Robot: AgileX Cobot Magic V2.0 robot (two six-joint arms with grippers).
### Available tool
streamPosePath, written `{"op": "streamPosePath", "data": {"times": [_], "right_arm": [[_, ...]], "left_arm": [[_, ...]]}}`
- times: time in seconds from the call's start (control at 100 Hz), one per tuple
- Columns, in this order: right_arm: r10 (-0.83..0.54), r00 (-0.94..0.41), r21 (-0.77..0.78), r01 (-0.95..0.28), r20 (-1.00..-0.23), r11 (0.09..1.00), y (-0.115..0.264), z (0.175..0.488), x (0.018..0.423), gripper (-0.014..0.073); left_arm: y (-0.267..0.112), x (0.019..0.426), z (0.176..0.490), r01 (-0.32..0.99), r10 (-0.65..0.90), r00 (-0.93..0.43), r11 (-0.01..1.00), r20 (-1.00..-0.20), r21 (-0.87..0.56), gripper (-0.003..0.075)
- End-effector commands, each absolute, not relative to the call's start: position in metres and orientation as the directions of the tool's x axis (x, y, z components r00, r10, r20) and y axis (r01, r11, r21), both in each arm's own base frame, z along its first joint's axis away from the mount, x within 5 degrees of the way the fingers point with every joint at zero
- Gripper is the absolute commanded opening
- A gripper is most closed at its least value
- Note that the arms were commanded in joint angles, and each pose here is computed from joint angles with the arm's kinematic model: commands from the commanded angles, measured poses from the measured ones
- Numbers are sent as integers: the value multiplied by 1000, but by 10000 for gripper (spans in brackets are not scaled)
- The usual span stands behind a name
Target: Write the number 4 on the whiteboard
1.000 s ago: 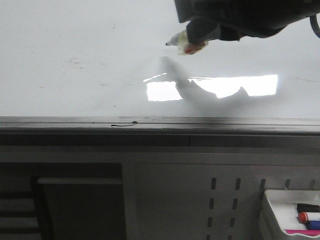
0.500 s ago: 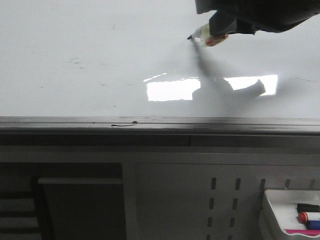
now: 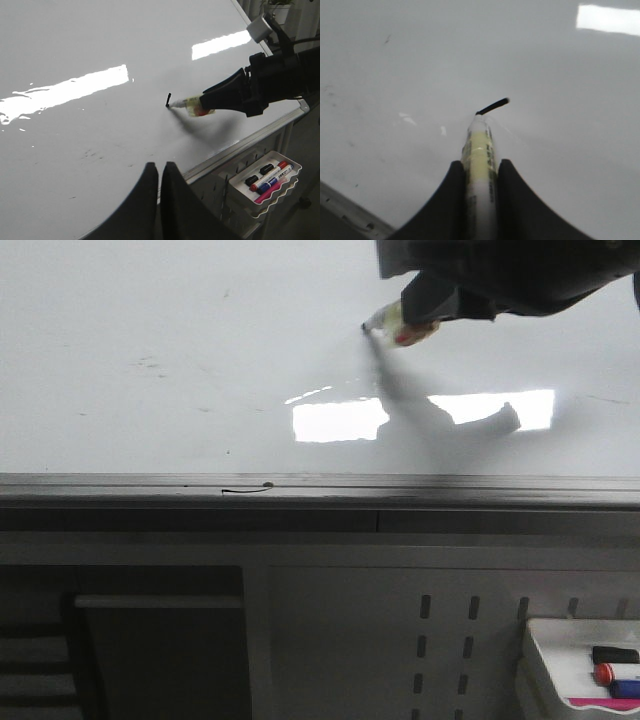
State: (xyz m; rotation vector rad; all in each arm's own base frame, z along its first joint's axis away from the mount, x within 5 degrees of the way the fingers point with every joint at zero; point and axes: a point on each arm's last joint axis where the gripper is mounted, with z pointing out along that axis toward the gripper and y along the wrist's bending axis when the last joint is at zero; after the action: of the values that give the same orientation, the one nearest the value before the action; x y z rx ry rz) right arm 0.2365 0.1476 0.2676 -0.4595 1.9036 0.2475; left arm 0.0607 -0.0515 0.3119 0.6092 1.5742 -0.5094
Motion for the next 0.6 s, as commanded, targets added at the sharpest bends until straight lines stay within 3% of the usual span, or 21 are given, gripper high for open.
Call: {"op": "streamPosePath", "data": {"times": [0.0,0.23,0.59], "right_arm": [[-197,-315,-37,-448,-929,893,155,270,237,-63],[-219,-331,-34,-483,-918,875,169,262,233,-63],[-148,-300,-11,-414,-942,910,153,277,235,-63]], "left_arm": [[-51,60,328,651,6,16,759,-1000,15,-20],[-51,60,328,651,6,16,759,-1000,15,-20],[-51,60,328,651,5,17,759,-1000,15,-20]]}}
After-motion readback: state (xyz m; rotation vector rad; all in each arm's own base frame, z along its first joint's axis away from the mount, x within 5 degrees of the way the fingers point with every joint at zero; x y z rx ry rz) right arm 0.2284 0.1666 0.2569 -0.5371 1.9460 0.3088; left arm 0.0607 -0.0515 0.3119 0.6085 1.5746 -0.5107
